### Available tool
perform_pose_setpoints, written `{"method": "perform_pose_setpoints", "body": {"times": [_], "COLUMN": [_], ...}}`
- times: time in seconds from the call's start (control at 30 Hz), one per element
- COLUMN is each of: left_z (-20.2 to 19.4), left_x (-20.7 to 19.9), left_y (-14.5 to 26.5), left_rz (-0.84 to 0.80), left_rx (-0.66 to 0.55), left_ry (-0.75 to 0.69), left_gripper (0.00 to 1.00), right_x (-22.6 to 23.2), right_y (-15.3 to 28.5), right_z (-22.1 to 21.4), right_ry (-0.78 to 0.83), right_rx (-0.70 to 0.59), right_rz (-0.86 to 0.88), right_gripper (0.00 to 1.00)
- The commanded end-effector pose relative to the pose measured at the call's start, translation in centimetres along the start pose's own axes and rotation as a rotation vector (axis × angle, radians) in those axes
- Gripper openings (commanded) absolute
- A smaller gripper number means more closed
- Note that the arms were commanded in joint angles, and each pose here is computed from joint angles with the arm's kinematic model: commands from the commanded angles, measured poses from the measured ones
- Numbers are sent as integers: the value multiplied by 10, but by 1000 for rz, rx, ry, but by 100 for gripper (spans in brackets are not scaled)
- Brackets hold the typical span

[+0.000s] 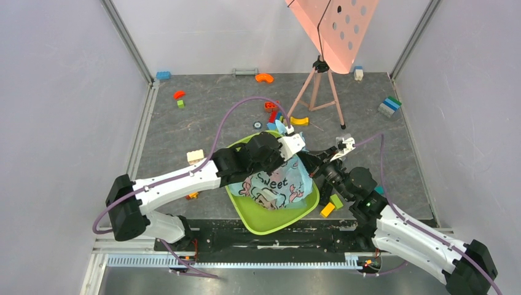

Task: Take the fake fruits out of the plastic bag
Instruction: Untie the plastic bag from the bin, then adjust the plastic bag in the bin.

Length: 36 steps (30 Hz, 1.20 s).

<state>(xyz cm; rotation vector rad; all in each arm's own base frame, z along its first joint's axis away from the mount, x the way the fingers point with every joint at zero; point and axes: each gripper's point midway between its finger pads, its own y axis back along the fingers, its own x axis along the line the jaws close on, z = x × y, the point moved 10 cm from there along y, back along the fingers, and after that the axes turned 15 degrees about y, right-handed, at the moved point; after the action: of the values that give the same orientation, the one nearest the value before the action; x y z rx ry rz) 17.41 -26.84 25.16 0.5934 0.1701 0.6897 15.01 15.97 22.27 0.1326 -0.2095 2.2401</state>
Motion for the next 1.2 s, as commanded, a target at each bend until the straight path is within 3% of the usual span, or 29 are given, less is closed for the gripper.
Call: {"method": "perform_pose_setpoints", "body": {"times": [0.0,0.33,0.7,0.83,1.0,1.17], "left_z": [24,33,15,11,10,10], "left_x": [3,13,18,15,13,11], "left_y": [16,70,125,130,125,126], "left_rz": [15,48,-32,-87,-110,-126], "left_rx": [-107,-287,-586,-603,-570,-572], "left_ry": [9,139,344,335,316,308], "left_gripper": [31,13,4,4,2,2], "right_x": [2,-1,0,3,9,10], "right_y": [-2,7,12,16,12,-10], "right_z": [24,29,24,27,45,70], "right_ry": [4,-42,13,112,286,473], "right_rx": [-75,-168,-192,-237,-289,-210], "right_rz": [-10,-40,9,98,193,211], "right_gripper": [2,2,6,21,68,84]}}
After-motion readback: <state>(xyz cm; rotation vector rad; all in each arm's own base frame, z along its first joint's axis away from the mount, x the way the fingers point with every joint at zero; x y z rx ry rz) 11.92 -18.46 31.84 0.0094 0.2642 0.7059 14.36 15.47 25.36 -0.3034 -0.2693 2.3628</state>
